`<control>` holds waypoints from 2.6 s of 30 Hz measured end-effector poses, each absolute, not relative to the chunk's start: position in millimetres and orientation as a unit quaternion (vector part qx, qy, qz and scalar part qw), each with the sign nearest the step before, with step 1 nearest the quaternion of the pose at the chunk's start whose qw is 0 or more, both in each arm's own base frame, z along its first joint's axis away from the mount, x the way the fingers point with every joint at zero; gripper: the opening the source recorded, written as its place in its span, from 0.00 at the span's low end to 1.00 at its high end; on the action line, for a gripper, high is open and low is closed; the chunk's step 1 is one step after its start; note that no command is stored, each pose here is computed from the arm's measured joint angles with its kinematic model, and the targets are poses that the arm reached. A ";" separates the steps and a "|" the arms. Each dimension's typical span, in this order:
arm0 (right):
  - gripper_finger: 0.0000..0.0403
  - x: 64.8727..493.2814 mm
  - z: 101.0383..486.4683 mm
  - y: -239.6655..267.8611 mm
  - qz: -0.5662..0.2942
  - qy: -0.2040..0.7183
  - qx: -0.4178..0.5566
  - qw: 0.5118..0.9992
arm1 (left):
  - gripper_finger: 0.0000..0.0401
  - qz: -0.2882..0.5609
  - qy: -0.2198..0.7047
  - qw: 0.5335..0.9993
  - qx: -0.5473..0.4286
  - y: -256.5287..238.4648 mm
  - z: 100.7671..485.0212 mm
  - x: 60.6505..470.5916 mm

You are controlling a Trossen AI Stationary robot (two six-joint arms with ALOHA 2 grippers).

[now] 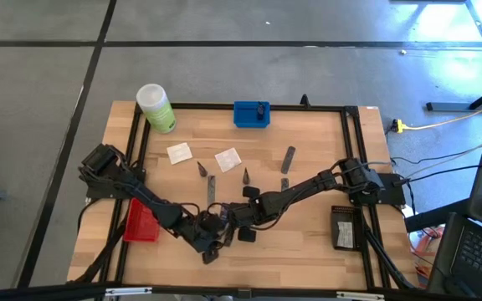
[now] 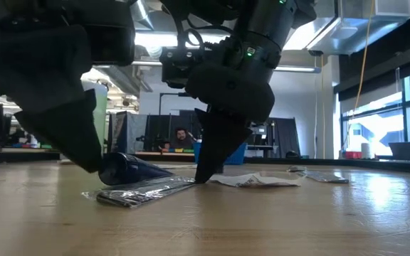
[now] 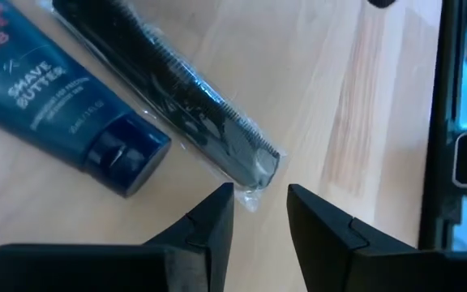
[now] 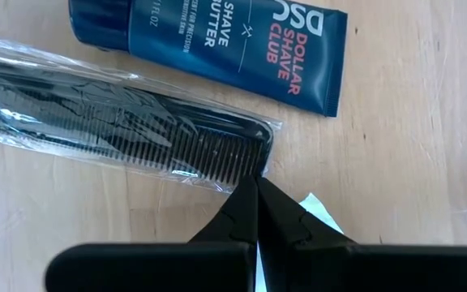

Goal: Pick & Place Travel size toiletries
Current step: Put the black hair comb into the red basket

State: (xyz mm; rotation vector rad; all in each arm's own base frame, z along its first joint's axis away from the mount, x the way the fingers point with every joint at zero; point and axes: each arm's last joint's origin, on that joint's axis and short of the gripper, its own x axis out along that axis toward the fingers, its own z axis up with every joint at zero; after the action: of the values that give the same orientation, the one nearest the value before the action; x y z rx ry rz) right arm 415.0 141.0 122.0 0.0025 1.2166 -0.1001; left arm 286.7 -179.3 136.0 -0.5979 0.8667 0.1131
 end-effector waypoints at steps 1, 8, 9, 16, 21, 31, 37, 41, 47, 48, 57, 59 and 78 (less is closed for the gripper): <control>0.00 415.0 122.0 141.0 -0.046 0.571 0.000 0.820 | 0.28 0.056 0.412 0.861 -0.293 -179.5 136.3 287.0; 0.00 415.2 121.8 140.9 -0.043 0.570 -0.008 0.820 | 0.28 0.064 0.409 0.844 -0.340 -181.8 132.5 289.6; 0.00 415.1 121.8 141.0 -0.043 0.570 -0.009 0.821 | 0.28 0.070 0.411 0.840 -0.348 -182.2 128.7 290.1; 0.00 415.2 121.6 140.9 -0.044 0.568 -0.010 0.821 | 0.28 0.071 0.414 0.819 -0.392 -185.1 103.4 301.4; 0.00 415.3 121.7 141.0 -0.044 0.568 -0.010 0.822 | 0.28 0.048 0.410 0.822 -0.392 -183.4 104.0 305.7; 0.00 415.6 121.8 141.0 -0.043 0.567 -0.010 0.823 | 0.28 0.039 0.419 0.821 -0.385 -177.2 103.3 308.6; 0.00 415.9 121.7 141.1 -0.043 0.566 -0.010 0.824 | 0.28 0.033 0.433 0.808 -0.397 -181.0 102.6 305.8; 0.00 415.9 121.7 141.1 -0.043 0.566 -0.011 0.824 | 0.28 0.057 0.437 0.802 -0.403 -183.4 100.7 301.9; 0.00 416.1 121.8 141.2 -0.042 0.565 -0.011 0.824 | 0.28 0.078 0.436 0.792 -0.421 -189.3 100.3 296.7; 0.00 416.2 121.8 141.2 -0.042 0.564 -0.011 0.824 | 0.28 0.079 0.436 0.790 -0.423 -190.7 100.1 295.5; 0.00 419.0 122.3 142.3 -0.039 0.552 -0.004 0.833 | 0.28 0.110 0.425 0.790 -0.429 -198.5 99.2 287.4; 0.00 419.0 122.3 142.4 -0.038 0.553 -0.003 0.833 | 0.28 0.110 0.426 0.789 -0.429 -198.4 99.0 287.2; 0.00 421.2 122.8 143.6 -0.034 0.543 0.002 0.839 | 0.28 0.105 0.444 0.787 -0.416 -185.6 99.4 294.4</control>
State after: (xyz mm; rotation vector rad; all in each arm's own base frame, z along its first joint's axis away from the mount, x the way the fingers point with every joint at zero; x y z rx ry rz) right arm 421.2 143.6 122.8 0.0034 1.1474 -0.0717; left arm 294.4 -185.6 99.4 -0.8958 0.9561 0.2263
